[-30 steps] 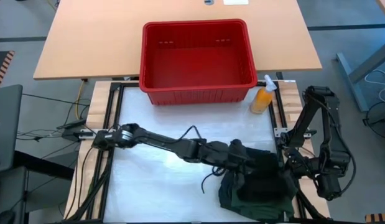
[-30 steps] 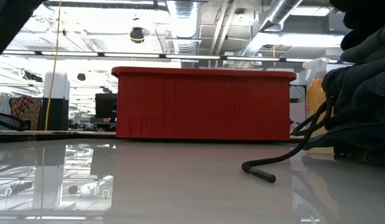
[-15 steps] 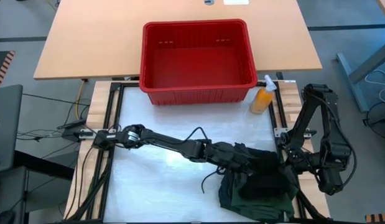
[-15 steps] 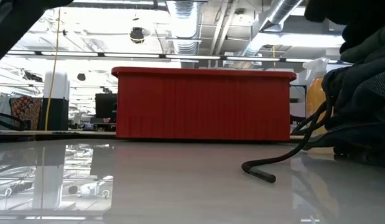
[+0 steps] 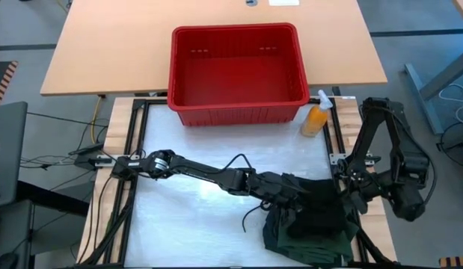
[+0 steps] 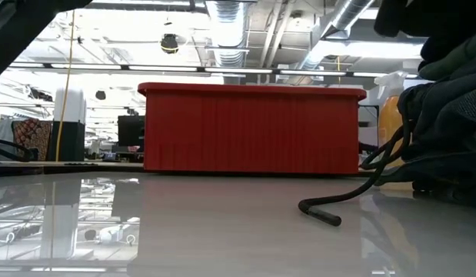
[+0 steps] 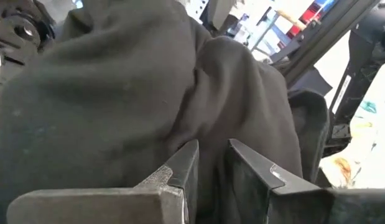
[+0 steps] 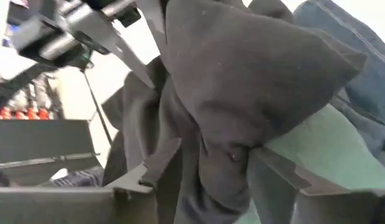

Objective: Fold laundry
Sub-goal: Stack the folded black shirt on top of the folded green shirt

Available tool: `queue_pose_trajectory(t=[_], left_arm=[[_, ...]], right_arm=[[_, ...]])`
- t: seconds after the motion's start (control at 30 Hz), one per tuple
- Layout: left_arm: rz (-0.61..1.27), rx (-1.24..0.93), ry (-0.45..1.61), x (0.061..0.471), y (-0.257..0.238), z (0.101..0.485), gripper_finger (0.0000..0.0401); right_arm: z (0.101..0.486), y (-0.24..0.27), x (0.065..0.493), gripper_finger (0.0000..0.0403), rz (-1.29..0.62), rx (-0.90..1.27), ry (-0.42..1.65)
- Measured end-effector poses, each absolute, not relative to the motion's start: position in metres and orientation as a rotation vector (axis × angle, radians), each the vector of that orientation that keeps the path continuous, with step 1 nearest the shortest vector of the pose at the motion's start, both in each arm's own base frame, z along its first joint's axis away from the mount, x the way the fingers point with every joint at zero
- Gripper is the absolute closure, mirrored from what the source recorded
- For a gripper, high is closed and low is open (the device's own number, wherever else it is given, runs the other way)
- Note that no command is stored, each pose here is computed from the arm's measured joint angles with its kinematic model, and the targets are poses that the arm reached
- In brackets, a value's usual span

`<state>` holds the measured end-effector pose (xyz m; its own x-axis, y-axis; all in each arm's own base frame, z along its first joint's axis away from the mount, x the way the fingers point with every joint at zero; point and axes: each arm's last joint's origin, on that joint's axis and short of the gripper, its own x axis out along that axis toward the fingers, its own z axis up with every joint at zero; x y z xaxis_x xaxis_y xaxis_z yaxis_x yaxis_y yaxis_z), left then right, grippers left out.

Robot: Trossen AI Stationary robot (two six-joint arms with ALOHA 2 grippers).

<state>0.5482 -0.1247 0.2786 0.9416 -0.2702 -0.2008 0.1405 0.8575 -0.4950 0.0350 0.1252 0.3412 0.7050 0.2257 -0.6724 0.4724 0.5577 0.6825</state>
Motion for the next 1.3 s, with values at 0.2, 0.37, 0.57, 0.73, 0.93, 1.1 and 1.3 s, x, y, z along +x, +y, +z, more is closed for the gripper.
queue_pose_trajectory(t=[0.2, 0.37, 0.57, 0.73, 0.93, 1.1, 1.3], left_arm=[[-0.231, -0.506, 0.287, 0.548, -0.126, 0.278, 0.0329], [-0.229, -0.513, 0.29, 0.547, -0.126, 0.277, 0.0329], [-0.23, -0.521, 0.294, 0.547, -0.128, 0.277, 0.0329], [-0.227, -0.52, 0.3, 0.547, -0.129, 0.276, 0.0329], [-0.199, -0.518, 0.291, 0.547, -0.126, 0.277, 0.0329], [-0.195, -0.52, 0.27, 0.548, -0.123, 0.278, 0.0329], [-0.191, -0.519, 0.277, 0.548, -0.123, 0.278, 0.0329]], right_arm=[[0.344, 0.113, 0.032, 0.0203, -0.191, 0.991, 0.86], [0.366, 0.09, 0.028, 0.0203, -0.218, 0.932, 0.926], [0.386, 0.093, 0.038, 0.0203, -0.056, 0.873, 0.644], [0.383, 0.13, 0.058, 0.0203, -0.059, 0.708, 0.547], [0.357, 0.171, 0.086, 0.0222, -0.187, 0.527, 0.554], [0.334, 0.199, 0.097, 0.0252, -0.237, 0.422, 0.583], [0.309, 0.217, 0.091, 0.0289, -0.285, 0.262, 0.632]])
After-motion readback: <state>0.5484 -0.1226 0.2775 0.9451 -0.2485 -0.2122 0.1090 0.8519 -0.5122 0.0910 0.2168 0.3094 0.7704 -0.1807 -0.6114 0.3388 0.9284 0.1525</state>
